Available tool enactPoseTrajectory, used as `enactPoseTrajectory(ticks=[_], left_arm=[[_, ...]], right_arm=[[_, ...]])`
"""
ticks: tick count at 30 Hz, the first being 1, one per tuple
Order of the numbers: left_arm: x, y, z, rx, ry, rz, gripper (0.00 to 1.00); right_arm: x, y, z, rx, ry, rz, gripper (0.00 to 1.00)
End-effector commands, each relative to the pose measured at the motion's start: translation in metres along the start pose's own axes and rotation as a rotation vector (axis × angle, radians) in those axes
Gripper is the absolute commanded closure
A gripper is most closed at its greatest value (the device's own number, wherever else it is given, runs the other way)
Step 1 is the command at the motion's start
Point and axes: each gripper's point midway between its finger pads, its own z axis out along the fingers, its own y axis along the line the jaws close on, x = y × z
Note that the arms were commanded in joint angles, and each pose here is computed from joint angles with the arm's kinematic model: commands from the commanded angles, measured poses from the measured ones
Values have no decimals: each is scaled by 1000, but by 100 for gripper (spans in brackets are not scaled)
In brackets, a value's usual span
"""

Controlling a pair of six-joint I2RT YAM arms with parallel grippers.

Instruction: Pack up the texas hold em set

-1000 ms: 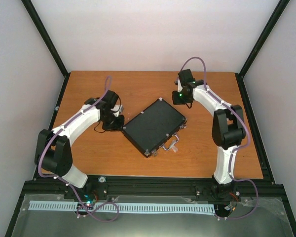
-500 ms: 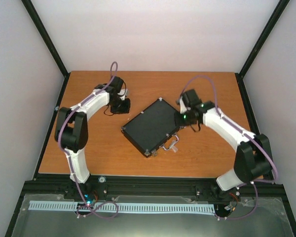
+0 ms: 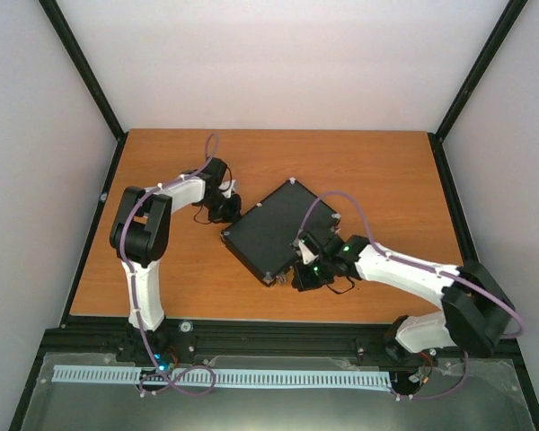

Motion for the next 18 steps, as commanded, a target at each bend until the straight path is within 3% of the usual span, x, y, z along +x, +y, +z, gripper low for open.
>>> enactPoseTrajectory(ticks=[1, 9, 18], left_arm=[[2, -4, 6, 51, -18, -32, 99], [18, 6, 25, 76, 4, -84, 99], [20, 3, 27, 108, -1, -83, 99]], right_arm=[[-3, 7, 30, -82, 3, 77, 97], [12, -2, 52, -136, 16, 152, 97], [24, -26, 52, -225, -102, 301, 97]])
